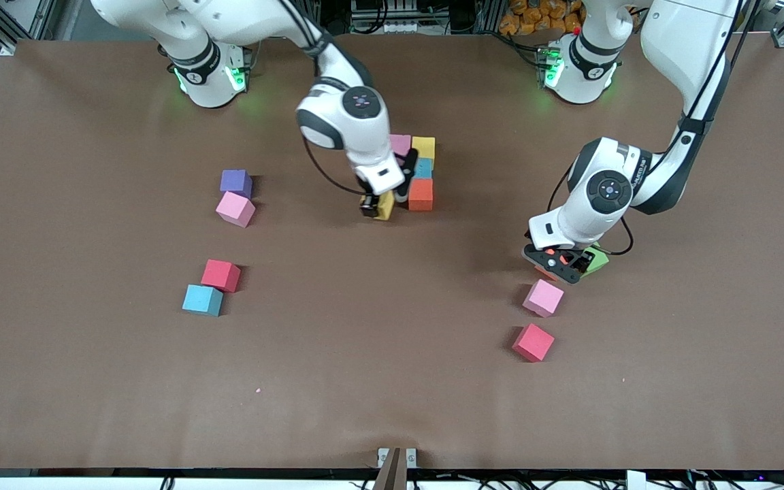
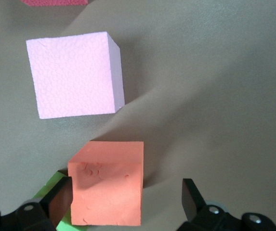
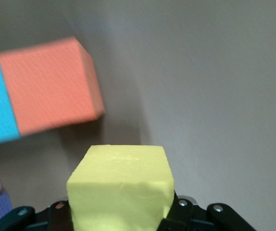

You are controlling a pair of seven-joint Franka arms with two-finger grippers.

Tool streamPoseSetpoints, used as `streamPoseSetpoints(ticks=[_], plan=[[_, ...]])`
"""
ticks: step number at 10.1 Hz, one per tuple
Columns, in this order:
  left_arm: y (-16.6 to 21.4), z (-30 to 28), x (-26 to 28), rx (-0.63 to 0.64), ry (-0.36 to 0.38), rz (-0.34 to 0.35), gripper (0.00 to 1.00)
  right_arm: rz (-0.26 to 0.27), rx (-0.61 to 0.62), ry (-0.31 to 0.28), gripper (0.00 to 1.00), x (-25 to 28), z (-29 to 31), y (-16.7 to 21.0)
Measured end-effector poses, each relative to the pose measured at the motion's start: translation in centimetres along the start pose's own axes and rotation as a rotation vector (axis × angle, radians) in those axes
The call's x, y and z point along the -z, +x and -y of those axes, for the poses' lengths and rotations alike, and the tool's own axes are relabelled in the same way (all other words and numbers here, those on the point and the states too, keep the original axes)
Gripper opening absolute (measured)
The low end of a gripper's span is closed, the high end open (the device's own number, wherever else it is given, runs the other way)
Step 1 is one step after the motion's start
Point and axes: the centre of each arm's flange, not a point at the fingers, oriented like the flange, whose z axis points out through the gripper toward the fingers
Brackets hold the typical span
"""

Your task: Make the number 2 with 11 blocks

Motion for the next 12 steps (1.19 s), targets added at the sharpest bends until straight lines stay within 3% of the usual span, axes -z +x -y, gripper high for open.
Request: streamPoseSetpoints(ticks=[3, 12], plan=[[-0.9, 1.2, -0.7, -0.023, 0.007, -0.015, 1.00, 0.003, 0.078, -0.002, 0.62, -0.8, -0.8, 0.8], [-1.5, 2.3, -1.9, -0.033, 0.007, -0.011, 1.00, 0.052, 0.116, 0.045, 0.62, -3.4, 1.4, -0.2]])
